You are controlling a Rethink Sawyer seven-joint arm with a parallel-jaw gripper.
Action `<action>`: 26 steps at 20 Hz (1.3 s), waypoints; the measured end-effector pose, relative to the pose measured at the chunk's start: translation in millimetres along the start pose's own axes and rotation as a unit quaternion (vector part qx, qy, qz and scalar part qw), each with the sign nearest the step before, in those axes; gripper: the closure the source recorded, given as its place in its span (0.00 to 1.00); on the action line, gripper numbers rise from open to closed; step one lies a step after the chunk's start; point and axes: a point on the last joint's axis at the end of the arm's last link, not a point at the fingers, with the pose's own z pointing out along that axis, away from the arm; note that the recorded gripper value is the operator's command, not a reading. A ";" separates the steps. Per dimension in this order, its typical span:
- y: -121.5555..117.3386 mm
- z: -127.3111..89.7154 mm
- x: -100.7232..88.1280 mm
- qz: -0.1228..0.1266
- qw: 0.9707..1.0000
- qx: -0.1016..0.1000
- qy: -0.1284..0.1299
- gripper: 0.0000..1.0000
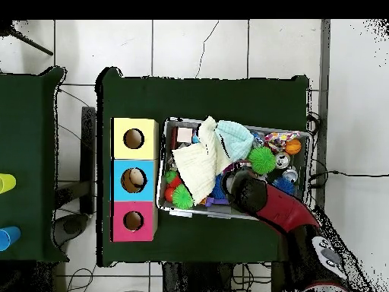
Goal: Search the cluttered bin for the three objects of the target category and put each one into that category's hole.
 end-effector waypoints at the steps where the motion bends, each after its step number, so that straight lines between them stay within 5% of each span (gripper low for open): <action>1: -0.8 1.3 0.6 0.001 1.000 0.001 0.001 0.00; 14: -11.4 -8.4 18.9 0.001 1.000 0.022 -0.013 0.00; 26: -5.7 -25.2 16.6 0.009 0.999 0.020 -0.026 0.00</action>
